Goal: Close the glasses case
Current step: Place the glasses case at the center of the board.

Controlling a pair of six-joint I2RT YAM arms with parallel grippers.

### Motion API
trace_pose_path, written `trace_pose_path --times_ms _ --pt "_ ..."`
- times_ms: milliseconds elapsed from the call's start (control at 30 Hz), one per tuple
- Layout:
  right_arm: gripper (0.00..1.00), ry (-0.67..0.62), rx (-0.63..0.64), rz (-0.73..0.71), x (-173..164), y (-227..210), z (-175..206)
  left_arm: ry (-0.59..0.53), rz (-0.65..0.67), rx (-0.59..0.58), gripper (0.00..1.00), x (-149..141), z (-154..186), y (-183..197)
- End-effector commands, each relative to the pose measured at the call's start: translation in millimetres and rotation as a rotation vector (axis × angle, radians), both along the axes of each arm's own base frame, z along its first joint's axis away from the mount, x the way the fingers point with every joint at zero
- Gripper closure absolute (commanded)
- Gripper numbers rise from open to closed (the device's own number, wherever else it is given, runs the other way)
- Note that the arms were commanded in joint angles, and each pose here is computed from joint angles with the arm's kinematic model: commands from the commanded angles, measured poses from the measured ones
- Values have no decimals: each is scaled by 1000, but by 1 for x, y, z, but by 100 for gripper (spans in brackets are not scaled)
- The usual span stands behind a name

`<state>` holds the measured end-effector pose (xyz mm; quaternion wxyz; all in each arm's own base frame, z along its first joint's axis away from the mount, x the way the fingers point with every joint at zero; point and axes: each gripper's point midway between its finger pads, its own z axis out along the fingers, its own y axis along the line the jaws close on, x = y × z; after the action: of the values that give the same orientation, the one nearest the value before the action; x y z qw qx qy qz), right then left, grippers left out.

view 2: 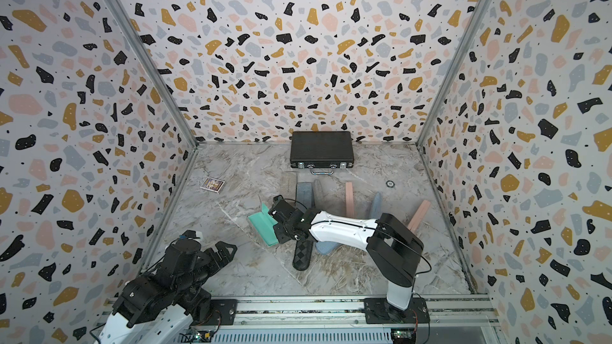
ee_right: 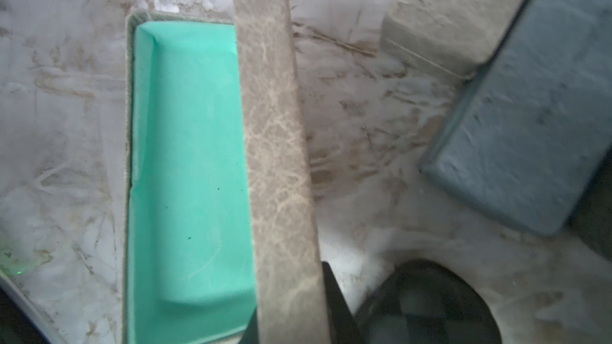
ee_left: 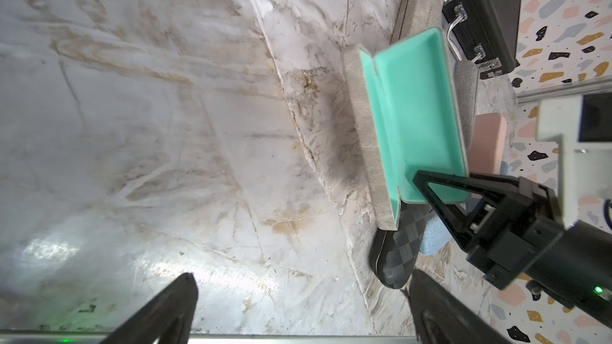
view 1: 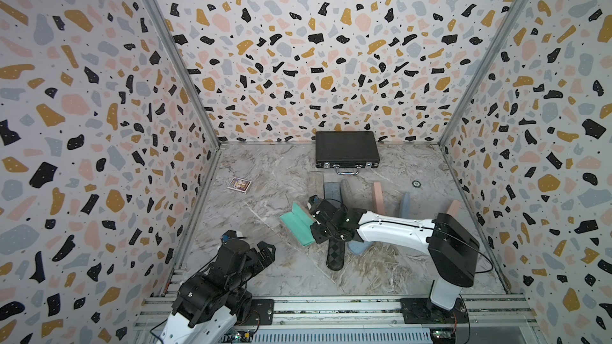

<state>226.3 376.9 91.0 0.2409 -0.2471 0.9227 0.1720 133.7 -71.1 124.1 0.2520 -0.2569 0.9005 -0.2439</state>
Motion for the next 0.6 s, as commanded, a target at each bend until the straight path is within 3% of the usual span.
trace_pose_path --times_ms 0,300,567 --pt "93 -8 60 -123 -2 -8 11 -13 -7 -21 1 7 2 -6" --pt "91 53 45 -216 -17 -26 -30 22 -20 -34 1 10 -11 -13" --pt "80 54 29 -198 -28 -27 -29 36 -20 -40 1 12 -18 -16"
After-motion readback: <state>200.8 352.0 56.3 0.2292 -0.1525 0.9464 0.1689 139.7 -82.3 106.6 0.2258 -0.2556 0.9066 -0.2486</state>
